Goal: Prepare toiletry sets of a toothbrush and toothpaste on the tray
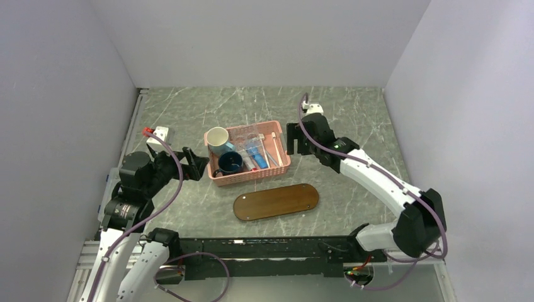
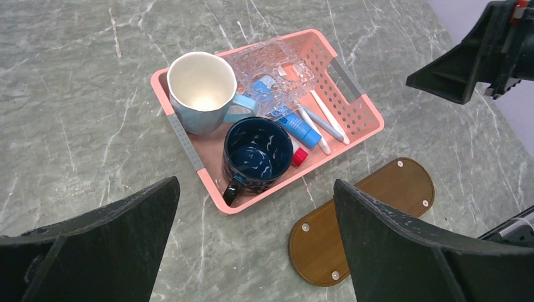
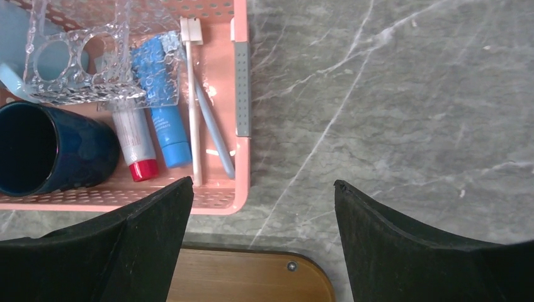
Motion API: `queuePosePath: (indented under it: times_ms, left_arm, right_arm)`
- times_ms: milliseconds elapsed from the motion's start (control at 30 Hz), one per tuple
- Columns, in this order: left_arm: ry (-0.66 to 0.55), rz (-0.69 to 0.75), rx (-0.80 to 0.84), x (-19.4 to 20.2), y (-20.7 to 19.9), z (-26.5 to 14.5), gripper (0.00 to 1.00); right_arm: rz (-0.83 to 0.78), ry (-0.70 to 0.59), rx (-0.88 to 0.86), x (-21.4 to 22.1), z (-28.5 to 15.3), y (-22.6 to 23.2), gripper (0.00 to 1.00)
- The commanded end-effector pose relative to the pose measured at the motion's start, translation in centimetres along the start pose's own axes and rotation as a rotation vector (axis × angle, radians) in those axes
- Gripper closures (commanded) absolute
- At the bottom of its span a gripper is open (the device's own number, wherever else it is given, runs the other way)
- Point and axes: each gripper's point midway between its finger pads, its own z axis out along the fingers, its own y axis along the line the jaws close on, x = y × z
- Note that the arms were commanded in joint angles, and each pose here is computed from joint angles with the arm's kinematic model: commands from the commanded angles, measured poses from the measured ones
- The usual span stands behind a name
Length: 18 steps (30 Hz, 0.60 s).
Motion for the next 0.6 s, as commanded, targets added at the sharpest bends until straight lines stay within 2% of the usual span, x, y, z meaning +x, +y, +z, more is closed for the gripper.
queuePosePath:
  times_ms: [0, 567]
  left_arm:
    - [-0.043, 0.002, -0.016, -1.6, 0.0, -0.4, 0.01]
    - [-0.032, -0.002, 0.004, -1.4, -0.3, -0.2, 0.01]
  right_arm:
    - [0.045, -0.01, -0.055, -1.6, 1.3, 2.3, 0.17]
    - [0.04, 0.105, 0.058, -0.5, 8.4, 2.9, 0.43]
